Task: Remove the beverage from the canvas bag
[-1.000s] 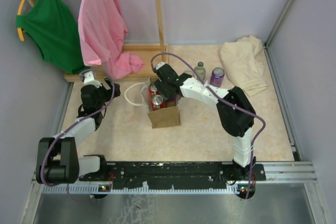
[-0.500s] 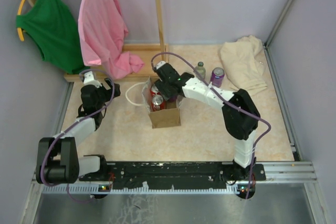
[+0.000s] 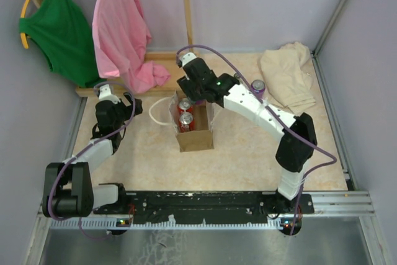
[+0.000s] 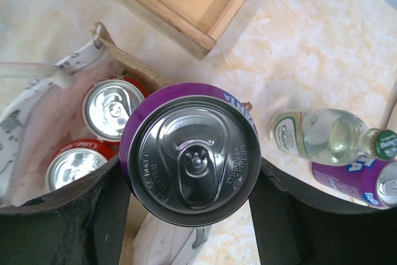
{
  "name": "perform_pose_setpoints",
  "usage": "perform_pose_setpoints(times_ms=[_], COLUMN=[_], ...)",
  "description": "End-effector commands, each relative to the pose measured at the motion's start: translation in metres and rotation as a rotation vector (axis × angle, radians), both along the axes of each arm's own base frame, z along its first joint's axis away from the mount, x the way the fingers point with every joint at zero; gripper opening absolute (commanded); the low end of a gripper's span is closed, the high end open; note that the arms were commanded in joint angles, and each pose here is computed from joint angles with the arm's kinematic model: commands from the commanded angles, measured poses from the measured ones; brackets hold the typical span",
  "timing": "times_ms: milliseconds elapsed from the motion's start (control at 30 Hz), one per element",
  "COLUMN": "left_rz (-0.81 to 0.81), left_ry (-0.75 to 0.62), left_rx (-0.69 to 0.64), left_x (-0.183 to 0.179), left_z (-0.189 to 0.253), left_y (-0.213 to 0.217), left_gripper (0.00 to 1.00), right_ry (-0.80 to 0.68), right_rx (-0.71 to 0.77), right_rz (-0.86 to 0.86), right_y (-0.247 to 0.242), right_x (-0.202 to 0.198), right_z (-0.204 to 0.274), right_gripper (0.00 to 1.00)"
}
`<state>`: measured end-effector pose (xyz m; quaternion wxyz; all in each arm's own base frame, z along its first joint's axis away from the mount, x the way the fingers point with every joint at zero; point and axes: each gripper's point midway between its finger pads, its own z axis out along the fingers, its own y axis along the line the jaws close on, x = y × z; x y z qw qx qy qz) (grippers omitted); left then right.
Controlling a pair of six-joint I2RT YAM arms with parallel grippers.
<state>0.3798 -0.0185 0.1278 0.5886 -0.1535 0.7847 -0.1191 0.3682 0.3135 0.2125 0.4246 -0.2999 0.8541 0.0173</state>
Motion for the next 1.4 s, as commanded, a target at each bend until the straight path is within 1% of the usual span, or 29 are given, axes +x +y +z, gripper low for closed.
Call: perform_pose_setpoints(times_ms=[0, 133, 400, 567, 700, 800, 900, 1067, 1233, 1367], left_rz=[-0.025, -0.029, -0.032, -0.034, -0.041, -0.044, -0.054, -0.059, -0.058, -0.06], left_ry=[-0.049, -0.057, -0.057, -0.05, -0.048, -0.045, -0.042, -0.047, -0.053, -0.052], left_rx=[-0.012, -0.014, -0.018, -0.022, -0.03, -0.033, -0.038, -0.034, -0.026, -0.024], left_x=[0.007, 0.007, 0.007, 0.006, 0.006, 0.007, 0.008, 0.008, 0.007, 0.007], left_z=[0.016, 0.019, 0.019, 0.017, 0.015, 0.014, 0.014, 0.016, 0.018, 0.018], left_y=[-0.006, -0.007, -0.008, -0.008, -0.01, -0.011, -0.013, -0.013, -0.013, -0.013], left_gripper=[1.0, 1.0, 1.0, 1.0, 1.0, 1.0, 1.0, 1.0, 1.0, 1.0], right_ry=[-0.237, -0.289, -0.33, -0.409, -0.494, -0.532, -0.532, -0.479, -0.366, -0.283], right_rx=[0.217, 0.281, 0.331, 0.318, 0.267, 0.206, 0.168, 0.216, 0.216, 0.216], right_rz=[0.01, 0.01, -0.008, -0.118, -0.253, -0.359, -0.457, -0.558, -0.608, -0.604], right_y=[0.003, -0.007, -0.025, -0.06, -0.102, -0.131, -0.161, -0.21, -0.234, -0.232], right_x=[-0.006, -0.016, -0.028, -0.033, -0.036, -0.038, -0.034, -0.025, -0.021, -0.02], right_z=[0.129, 0.167, 0.194, 0.219, 0.235, 0.237, 0.231, 0.201, 0.137, 0.087], right_gripper=[0.0, 0.0, 0.0, 0.0, 0.0, 0.0, 0.0, 0.0, 0.0, 0.0])
